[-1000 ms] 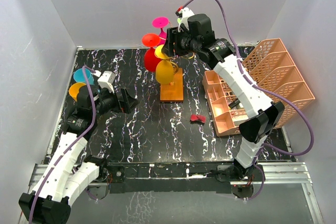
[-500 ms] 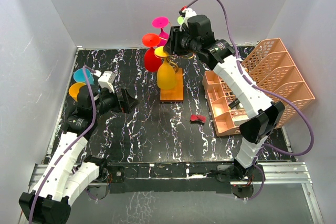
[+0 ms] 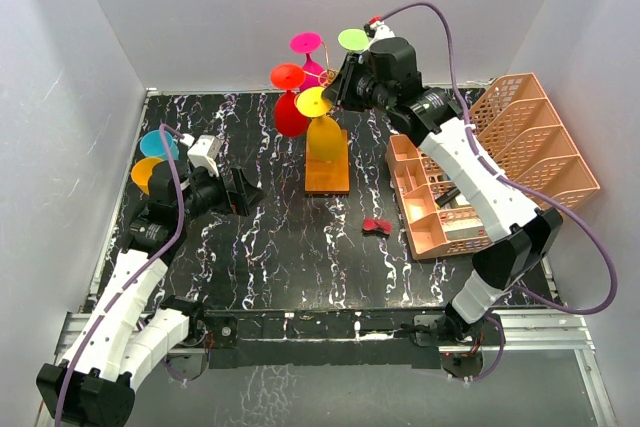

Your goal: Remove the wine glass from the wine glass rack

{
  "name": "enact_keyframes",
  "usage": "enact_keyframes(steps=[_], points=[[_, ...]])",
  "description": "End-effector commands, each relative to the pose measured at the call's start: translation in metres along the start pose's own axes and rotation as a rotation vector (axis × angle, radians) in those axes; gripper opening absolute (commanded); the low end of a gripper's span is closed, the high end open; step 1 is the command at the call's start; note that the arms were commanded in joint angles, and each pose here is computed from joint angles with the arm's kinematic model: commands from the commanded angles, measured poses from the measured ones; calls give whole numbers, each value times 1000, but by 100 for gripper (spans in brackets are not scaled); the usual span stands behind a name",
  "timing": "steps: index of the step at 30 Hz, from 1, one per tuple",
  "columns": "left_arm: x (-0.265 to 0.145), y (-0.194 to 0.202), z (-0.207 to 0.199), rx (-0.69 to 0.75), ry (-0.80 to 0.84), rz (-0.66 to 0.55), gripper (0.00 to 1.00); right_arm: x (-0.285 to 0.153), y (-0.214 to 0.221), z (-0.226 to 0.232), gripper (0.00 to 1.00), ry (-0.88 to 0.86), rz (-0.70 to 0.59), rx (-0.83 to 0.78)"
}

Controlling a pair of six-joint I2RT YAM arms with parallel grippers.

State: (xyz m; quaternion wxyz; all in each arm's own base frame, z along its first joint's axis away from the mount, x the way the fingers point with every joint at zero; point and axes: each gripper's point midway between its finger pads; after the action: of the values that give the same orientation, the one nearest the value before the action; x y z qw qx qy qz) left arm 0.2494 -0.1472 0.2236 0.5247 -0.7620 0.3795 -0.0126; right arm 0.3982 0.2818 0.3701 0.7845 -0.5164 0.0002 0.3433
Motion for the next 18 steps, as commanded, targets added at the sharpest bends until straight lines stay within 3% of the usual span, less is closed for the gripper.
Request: enact_keyframes(steps=[1, 9, 18], points=[[-1, -5, -5, 27, 20, -15, 97, -17, -18, 10, 18, -32, -88, 98], [-2, -5, -5, 26, 21, -17, 97, -24, -25, 17, 8, -78, -145, 348], [-2, -5, -6, 25, 24, -18, 97, -35, -37, 22, 8, -159, -174, 618]])
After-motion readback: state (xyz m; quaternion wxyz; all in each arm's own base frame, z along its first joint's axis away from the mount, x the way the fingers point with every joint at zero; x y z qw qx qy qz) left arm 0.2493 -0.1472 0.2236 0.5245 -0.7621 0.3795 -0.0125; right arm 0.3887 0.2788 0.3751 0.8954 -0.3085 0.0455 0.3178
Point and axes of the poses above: each gripper's point midway between its finger pads, its own x axis out along the fingers, its own z axis along the line the jaws close on, y = z × x, and after that the axes turned 2 degrees about -x, right-handed
